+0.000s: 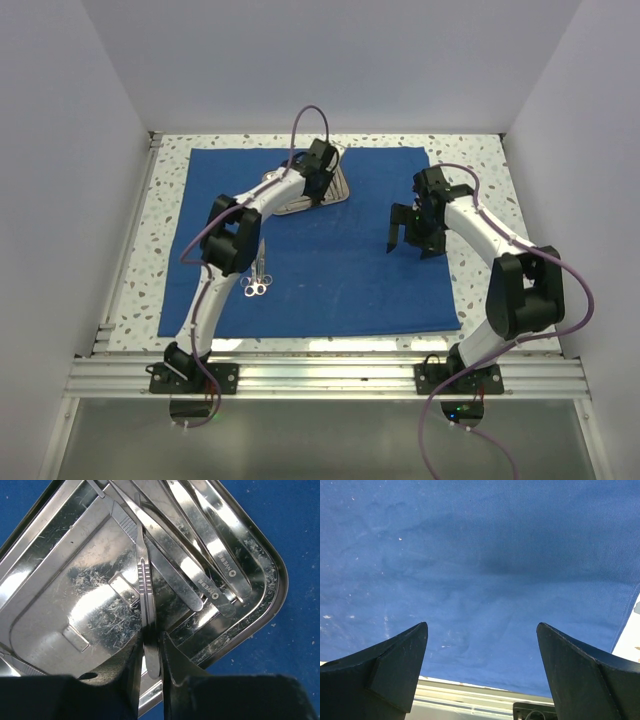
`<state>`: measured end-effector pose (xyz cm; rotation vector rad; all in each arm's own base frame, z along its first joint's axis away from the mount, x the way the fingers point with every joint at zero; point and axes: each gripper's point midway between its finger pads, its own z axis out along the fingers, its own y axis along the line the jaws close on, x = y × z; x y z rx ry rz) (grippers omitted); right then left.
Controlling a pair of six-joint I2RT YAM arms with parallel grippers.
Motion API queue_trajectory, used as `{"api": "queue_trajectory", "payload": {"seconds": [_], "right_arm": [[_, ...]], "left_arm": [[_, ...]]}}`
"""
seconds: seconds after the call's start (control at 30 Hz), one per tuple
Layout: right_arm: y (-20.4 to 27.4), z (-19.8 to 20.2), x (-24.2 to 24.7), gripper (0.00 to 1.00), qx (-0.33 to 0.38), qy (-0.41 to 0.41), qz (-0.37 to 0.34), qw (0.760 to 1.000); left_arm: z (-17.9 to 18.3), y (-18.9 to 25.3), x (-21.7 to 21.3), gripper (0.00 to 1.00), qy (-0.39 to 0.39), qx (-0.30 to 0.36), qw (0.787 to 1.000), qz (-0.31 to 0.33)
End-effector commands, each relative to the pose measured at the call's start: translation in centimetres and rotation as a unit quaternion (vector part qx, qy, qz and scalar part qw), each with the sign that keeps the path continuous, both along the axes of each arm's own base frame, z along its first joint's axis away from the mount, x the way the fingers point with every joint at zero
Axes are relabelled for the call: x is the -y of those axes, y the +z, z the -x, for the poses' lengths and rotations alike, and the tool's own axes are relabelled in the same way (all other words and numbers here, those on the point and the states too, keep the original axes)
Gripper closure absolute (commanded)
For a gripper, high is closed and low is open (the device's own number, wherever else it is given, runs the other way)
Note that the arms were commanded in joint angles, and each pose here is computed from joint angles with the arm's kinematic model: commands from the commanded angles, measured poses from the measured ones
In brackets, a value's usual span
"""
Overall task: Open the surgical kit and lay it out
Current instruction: Pick up the medical item from the container.
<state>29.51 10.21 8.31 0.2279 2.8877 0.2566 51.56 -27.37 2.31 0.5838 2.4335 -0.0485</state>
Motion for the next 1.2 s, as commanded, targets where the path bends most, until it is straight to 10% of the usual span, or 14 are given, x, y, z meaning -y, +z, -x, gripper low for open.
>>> {"api": "queue_trajectory", "payload": {"seconds": [0.0,0.5,0.63,0.73,1.17], "right_arm": [[0.7,-0.5,-0.1,0.06,0.017,0.006,-0.008,1.0],[0.8,0.1,-0.2,0.06,0.025,0.006,-0.016,1.0],[0.8,0.1,-0.2,0.06,0.025,0.007,-0.016,1.0],[0.8,0.0,-0.3,0.06,0.026,0.008,-0.017,0.999],[1.8,-0.7,-1.0,0.06,0.036,0.004,-0.037,0.999]], "left_arm": [[7.6,-8.3,-1.4,0.78,-0.025,-0.151,0.986,-0.064],[11.6,-10.6,-0.8,0.76,-0.02,-0.227,0.973,-0.044],[11.2,-10.6,-0.7,1.0,-0.019,-0.223,0.974,-0.044],[10.3,-9.8,-1.1,1.0,-0.011,-0.206,0.977,-0.046],[2.9,3.3,-3.2,1.0,0.065,-0.083,0.994,0.037]]}}
